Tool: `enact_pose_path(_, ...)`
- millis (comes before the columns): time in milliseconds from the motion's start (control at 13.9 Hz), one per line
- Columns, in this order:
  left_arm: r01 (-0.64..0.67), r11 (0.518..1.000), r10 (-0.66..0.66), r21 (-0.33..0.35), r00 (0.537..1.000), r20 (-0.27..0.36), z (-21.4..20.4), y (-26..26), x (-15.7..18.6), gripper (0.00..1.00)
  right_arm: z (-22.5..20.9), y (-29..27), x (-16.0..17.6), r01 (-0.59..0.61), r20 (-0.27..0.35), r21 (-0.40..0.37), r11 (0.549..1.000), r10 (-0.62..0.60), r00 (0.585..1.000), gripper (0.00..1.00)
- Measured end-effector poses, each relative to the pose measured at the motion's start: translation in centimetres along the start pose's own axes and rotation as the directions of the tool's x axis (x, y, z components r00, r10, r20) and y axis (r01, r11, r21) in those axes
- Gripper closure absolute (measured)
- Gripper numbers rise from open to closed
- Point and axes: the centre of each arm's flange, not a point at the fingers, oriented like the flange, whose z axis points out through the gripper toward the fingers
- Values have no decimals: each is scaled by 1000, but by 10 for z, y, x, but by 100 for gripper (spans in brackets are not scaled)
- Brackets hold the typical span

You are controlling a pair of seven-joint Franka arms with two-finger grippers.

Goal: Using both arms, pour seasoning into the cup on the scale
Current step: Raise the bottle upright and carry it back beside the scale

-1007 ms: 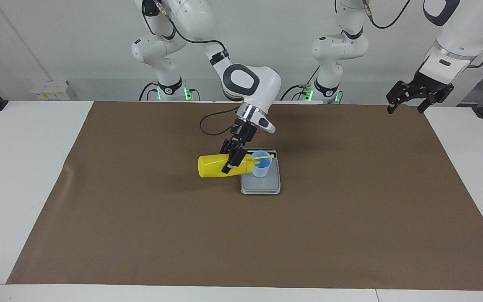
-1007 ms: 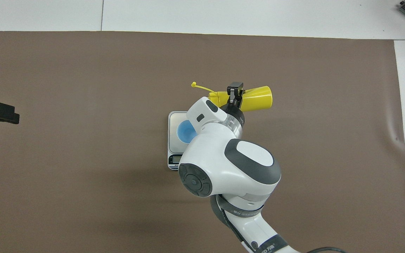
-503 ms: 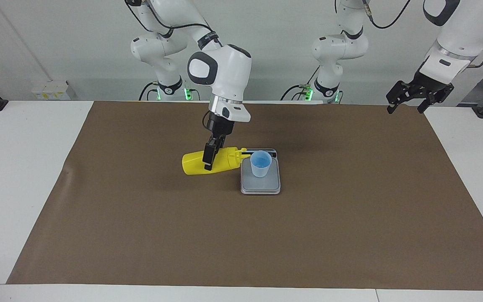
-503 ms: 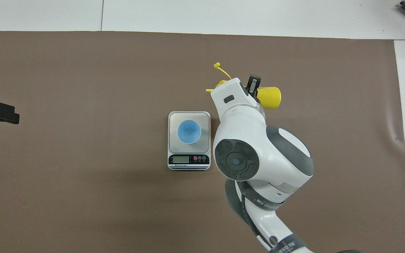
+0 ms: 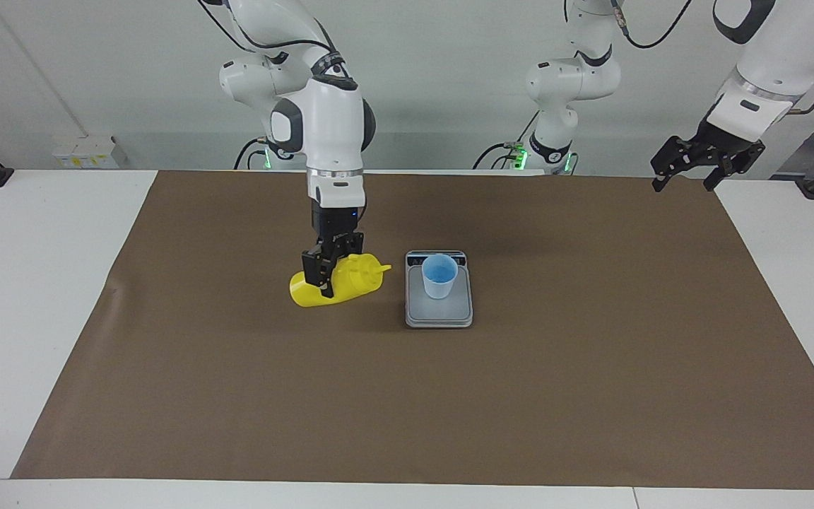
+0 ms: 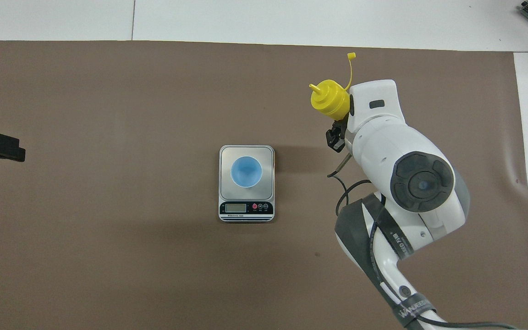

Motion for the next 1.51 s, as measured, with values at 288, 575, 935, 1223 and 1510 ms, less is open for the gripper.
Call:
enact_pose_path(288, 0, 1000, 0, 0, 1000, 0, 0, 0, 0, 0, 0, 11, -20, -151, -59, 51, 987, 154, 986, 56)
enact_pose_path(575, 0, 1000, 0, 0, 1000, 0, 0, 0, 0, 0, 7, 15, -42, -253, -112, 72, 965, 260, 959, 56)
enact_pose_path(935, 0, 1000, 0, 0, 1000, 0, 0, 0, 0, 0, 9, 32, -63, -297, -127, 118, 947, 311, 942, 56)
enact_pose_path(1223, 0, 1000, 0, 0, 1000, 0, 0, 0, 0, 0, 14, 54, -89, -254, -192, 186, 949, 289, 938, 56)
enact_pose_path(1510, 0, 1000, 0, 0, 1000, 0, 0, 0, 0, 0, 22, 75, -132, -220, -241, 248, 943, 280, 929, 56)
